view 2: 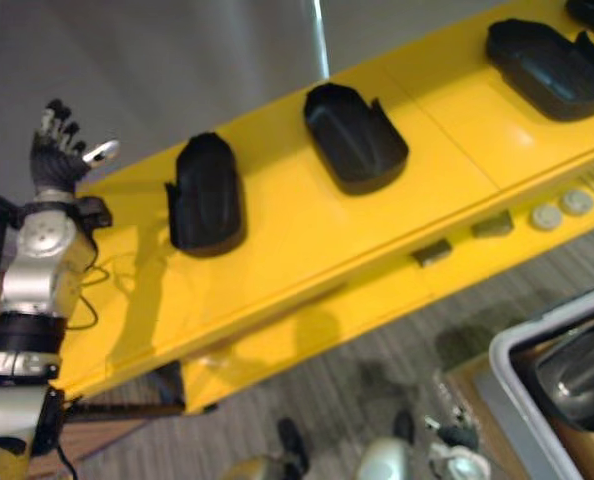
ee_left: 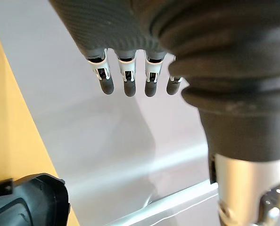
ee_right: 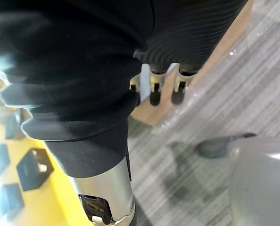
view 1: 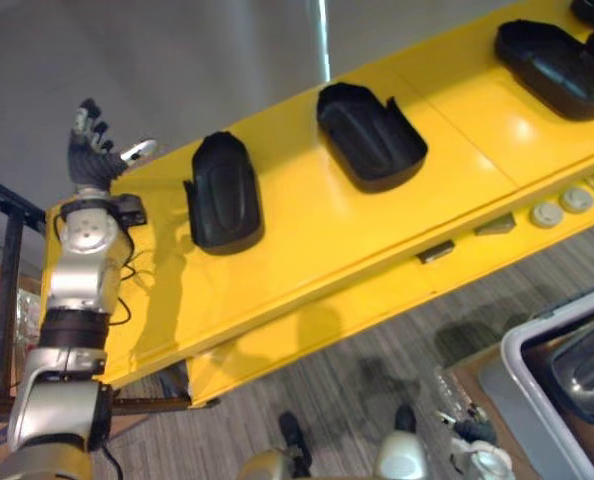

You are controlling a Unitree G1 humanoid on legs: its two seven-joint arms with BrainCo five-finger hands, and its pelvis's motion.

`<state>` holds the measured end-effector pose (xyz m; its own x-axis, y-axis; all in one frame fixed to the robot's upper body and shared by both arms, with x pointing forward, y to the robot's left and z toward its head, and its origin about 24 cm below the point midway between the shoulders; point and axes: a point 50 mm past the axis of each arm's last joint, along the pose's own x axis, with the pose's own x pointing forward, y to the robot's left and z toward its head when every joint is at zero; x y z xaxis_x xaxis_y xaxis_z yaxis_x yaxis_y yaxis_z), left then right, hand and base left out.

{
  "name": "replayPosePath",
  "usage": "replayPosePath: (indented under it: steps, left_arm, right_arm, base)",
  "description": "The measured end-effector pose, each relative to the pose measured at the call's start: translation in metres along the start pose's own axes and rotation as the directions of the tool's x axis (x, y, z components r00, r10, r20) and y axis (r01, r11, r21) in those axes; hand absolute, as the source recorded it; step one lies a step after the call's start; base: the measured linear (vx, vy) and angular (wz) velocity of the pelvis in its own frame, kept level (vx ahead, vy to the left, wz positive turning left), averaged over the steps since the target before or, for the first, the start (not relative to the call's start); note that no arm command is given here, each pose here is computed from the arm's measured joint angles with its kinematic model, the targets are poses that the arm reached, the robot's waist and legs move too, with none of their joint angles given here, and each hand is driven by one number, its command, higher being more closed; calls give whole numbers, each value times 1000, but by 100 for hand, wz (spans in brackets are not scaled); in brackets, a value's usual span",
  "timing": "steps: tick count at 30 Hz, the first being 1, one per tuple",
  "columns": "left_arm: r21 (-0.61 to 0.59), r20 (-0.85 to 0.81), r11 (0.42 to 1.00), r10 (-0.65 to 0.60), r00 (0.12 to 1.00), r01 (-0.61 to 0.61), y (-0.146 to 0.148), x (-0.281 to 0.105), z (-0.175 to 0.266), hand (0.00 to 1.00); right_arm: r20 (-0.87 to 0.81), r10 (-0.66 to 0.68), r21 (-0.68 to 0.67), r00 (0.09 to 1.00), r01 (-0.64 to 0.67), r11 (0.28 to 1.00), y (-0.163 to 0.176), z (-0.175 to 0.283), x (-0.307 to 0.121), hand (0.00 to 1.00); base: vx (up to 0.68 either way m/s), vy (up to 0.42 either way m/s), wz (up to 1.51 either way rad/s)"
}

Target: Walk over and take plastic housings, then place them on the shelf

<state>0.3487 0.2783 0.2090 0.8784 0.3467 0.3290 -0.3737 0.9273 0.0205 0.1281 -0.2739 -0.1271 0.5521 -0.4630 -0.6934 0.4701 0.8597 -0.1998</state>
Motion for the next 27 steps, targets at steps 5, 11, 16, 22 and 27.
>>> replayPosePath:
  steps: [5, 11, 16, 22, 27]
  left_arm:
    - [-30, -172, 999, 9, 985, -14, -8, -5, -33, 0]
    - [-103, -266, 994, -3, 964, -26, -15, 1, -40, 0]
    - [-131, -298, 991, -24, 954, -16, -26, 2, -43, 0]
    - [-188, -341, 982, -67, 938, 2, -51, 1, -49, 0]
    - [-200, -337, 980, -72, 939, 3, -59, 2, -45, 0]
  right_arm:
    - [16, 27, -36, 1000, -26, 999, 5, 4, 0, 0]
    - [50, 60, -60, 997, -57, 997, 12, 12, 0, 0]
    - [94, 86, -72, 992, -80, 994, 19, 24, 1, 0]
    - [95, 102, -79, 990, -94, 992, 24, 25, 1, 0]
    - [112, 121, -93, 986, -111, 989, 29, 32, 2, 0]
  base:
    - [-14, 11, -5]
    - [-6, 6, -1]
    - [15, 7, -1]
    - [45, 7, 2]
    - [-6, 17, -7]
